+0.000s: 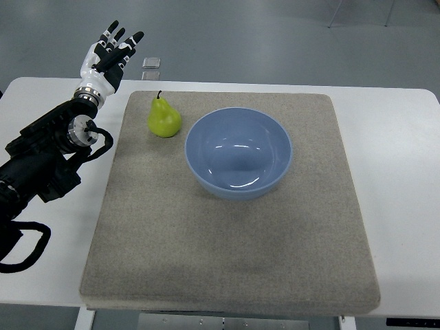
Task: Place pear in bowl with left hand
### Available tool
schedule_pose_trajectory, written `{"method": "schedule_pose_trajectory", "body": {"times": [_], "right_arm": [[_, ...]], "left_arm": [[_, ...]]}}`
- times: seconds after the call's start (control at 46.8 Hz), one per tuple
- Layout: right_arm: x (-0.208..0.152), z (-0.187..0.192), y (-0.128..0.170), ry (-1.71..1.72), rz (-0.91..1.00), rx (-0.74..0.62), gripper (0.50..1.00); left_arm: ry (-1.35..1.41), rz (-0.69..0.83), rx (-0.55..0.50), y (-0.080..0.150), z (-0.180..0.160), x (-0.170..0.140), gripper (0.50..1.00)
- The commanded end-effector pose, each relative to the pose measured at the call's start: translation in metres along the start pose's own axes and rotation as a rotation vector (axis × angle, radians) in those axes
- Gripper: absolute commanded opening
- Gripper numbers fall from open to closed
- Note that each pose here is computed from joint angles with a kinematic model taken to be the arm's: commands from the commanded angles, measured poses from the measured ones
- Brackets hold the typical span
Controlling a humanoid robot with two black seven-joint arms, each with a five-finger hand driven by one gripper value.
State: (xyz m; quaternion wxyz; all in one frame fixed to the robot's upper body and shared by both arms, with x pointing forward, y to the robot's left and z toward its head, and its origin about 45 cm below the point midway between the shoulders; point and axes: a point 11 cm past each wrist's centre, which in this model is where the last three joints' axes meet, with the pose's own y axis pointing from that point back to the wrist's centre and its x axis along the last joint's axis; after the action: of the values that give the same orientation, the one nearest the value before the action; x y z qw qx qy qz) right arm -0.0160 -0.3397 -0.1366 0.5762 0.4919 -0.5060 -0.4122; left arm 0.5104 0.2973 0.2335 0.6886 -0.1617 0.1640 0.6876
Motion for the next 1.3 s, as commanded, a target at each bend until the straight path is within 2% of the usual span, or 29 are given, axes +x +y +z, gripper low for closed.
{"method": "schedule_pose_trajectory", "body": {"times": [0.0,1.283], "right_arm": [[0.0,0.0,0.0,0.0,0.0,0.0,0.924],[0.0,0.0,0.0,0.001,0.0,0.0,0.924]], "left_arm": [[-0.004,0.001,-0.001,0.0,0.0001,0.0001,0.992],[-0.02,0.004,-0.001,-0.0006,0.0035,0.0025,0.99]]}}
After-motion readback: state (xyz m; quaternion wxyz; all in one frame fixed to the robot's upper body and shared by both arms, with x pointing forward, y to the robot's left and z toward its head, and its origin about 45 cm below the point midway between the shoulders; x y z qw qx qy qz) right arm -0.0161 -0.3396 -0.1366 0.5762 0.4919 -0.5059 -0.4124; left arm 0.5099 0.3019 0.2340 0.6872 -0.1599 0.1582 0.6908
